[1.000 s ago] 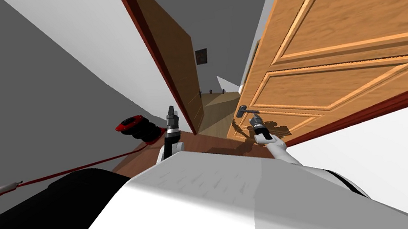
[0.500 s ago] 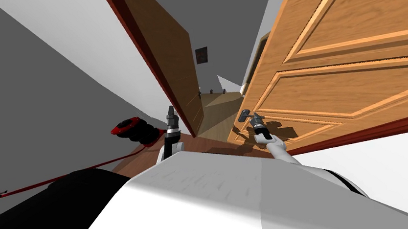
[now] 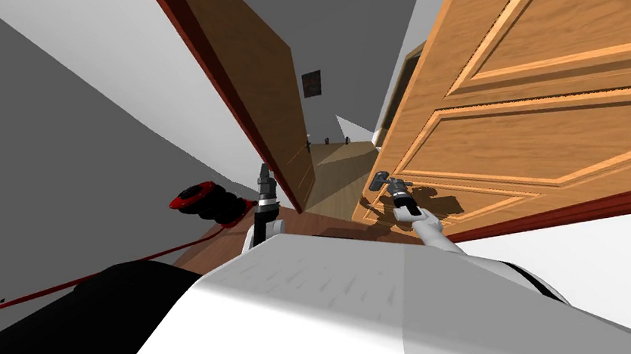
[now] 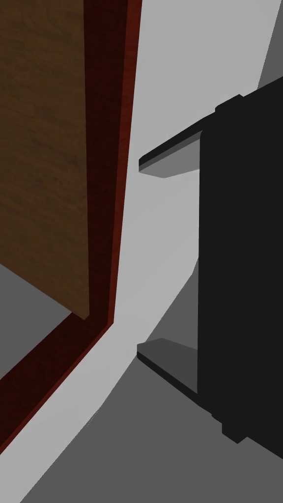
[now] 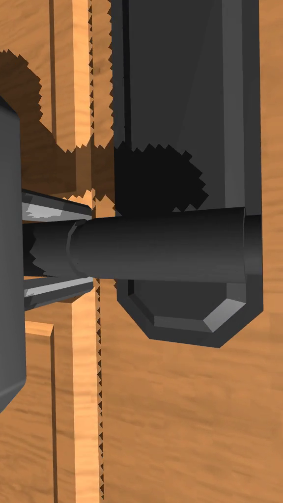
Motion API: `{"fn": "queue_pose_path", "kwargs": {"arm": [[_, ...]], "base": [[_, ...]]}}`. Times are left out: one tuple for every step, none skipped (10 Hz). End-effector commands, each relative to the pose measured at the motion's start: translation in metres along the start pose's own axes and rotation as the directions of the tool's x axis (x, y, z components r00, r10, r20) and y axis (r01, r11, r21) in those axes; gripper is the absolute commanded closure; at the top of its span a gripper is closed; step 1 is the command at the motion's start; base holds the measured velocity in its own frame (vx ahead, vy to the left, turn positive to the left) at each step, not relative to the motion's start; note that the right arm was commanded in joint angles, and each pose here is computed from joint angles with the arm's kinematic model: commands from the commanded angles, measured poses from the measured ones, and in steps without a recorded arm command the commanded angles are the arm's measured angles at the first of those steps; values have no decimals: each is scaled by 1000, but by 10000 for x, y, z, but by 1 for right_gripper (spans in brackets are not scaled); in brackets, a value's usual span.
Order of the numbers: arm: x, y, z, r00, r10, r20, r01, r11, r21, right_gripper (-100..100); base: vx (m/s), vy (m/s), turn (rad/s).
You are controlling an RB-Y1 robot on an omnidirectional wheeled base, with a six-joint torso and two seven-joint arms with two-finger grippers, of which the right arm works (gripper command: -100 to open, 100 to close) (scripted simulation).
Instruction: Push the door open
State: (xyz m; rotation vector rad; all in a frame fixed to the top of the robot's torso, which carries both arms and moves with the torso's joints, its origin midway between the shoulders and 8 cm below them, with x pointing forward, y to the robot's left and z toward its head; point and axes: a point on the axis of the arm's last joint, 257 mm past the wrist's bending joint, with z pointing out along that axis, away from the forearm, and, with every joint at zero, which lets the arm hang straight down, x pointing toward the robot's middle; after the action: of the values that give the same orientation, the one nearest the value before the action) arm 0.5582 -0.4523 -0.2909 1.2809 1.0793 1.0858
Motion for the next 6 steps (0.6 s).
{"fn": "queue_pose_path", "kwargs": {"arm": [[4,-15,-8,1000,0,0,0,1000,3,100],[4,-15,-8,1000,0,0,0,1000,3,100],[4,-15,-8,1000,0,0,0,1000,3,100],[-52,-34,-21,1000,-1,13,1,1000,7,100],[-77,-32,-23,1000,-1,18,1,1000,7,100],[-111,-30,-26,1000,-2,26,2,1000,6,100]], "base": [[-17,4,-2],[-9,3,-3],[0,0,0],[93,13,-46],[175,23,-58],[189,39,-46]]}}
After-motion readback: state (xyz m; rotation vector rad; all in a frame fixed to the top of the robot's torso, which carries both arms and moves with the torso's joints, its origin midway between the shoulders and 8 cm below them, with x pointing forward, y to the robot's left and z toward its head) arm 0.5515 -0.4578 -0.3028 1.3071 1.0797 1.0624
